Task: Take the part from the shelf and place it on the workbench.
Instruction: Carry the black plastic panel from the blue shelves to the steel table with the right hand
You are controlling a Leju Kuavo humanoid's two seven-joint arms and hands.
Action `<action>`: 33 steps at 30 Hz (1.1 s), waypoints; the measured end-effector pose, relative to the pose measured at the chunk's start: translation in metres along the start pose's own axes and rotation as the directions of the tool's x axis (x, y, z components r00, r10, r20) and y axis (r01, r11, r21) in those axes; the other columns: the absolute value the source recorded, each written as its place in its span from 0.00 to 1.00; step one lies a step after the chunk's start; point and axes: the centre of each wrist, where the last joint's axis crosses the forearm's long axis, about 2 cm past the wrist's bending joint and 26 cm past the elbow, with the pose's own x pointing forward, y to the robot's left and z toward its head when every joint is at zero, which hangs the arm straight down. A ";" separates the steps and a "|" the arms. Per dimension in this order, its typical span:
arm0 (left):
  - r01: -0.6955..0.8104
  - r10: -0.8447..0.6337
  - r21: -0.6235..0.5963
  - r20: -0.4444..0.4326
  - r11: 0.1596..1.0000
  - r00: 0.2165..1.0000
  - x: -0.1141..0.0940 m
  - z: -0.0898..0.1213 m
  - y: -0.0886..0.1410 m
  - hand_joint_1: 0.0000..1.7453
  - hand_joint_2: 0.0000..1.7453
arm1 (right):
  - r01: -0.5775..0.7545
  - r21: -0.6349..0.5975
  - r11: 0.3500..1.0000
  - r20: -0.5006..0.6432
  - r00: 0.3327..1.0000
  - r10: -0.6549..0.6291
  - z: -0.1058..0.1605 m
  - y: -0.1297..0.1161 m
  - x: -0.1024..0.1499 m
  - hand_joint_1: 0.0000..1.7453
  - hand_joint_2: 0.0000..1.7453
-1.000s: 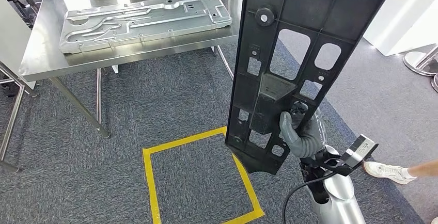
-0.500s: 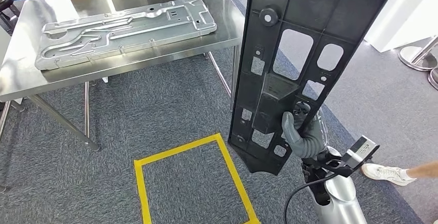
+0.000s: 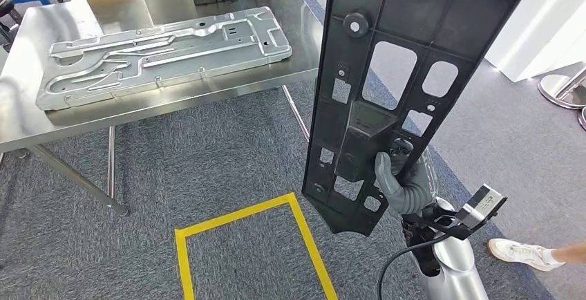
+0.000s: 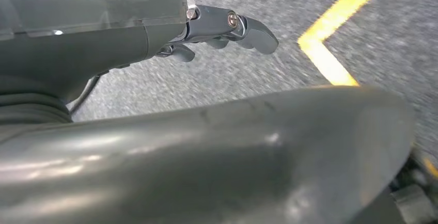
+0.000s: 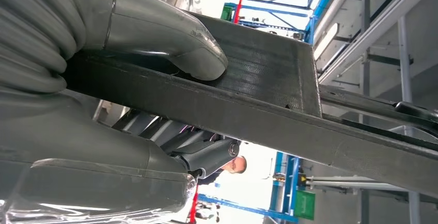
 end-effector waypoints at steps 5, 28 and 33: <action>0.000 0.000 0.003 0.006 1.000 1.000 0.003 0.000 0.002 0.00 0.00 | -0.002 -0.001 1.000 -0.006 1.000 0.002 0.002 0.001 0.001 1.00 1.00; 0.000 0.000 0.006 0.029 1.000 1.000 0.004 -0.001 0.002 0.00 0.00 | 0.040 0.040 0.998 -0.011 0.999 -0.040 0.007 0.004 0.001 1.00 1.00; 0.000 -0.001 0.005 0.030 1.000 1.000 0.005 -0.001 0.002 0.00 0.00 | 0.038 0.042 0.998 -0.015 0.999 -0.038 0.008 0.005 0.000 1.00 1.00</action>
